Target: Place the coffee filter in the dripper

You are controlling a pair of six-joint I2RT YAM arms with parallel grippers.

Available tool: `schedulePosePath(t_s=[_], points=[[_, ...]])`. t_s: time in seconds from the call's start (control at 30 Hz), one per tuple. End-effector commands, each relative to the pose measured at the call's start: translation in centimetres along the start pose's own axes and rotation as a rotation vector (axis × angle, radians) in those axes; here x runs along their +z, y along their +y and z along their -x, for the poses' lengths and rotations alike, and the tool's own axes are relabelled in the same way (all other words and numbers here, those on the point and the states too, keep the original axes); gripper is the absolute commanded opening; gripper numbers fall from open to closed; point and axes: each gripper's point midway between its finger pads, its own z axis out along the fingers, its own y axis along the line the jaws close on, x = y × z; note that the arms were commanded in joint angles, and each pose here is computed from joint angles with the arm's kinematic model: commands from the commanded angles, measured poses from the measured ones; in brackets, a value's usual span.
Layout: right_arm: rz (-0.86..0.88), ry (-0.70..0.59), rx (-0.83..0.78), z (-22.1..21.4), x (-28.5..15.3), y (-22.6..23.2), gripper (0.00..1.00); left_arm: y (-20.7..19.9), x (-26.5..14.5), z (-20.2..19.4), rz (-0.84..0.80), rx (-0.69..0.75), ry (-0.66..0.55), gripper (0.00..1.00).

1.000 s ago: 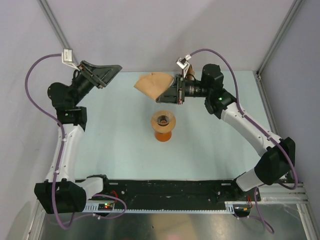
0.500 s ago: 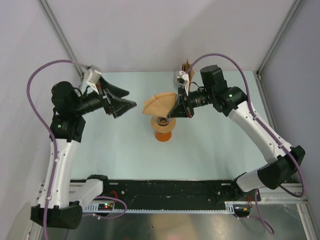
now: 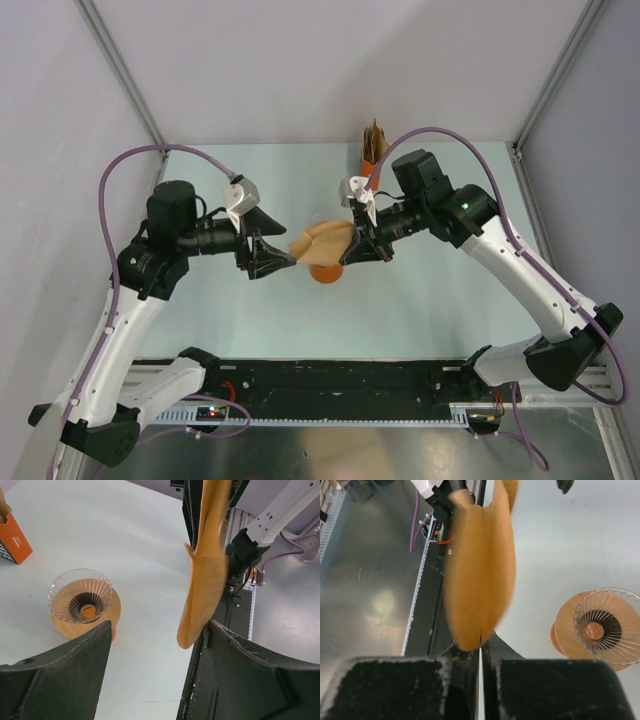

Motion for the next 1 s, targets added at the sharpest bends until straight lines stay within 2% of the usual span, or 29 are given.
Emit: schedulePosePath(t_s=[0.0, 0.23, 0.7, 0.97], points=[[0.003, 0.036, -0.073, -0.7, -0.1, 0.9, 0.0, -0.9, -0.2, 0.5, -0.041, 0.054, -0.005, 0.8], [0.014, 0.061, -0.08, -1.5, -0.1, 1.4, 0.0, -2.0, -0.4, 2.0, -0.087, 0.046, -0.027, 0.79], [0.033, 0.069, -0.099, -0.9, 0.9, 2.1, 0.0, -1.3, 1.0, 0.7, -0.07, 0.055, 0.017, 0.74], [0.075, 0.07, -0.084, -0.3, 1.7, 2.5, 0.0, -1.4, 2.4, -1.3, -0.077, 0.074, 0.073, 0.62]])
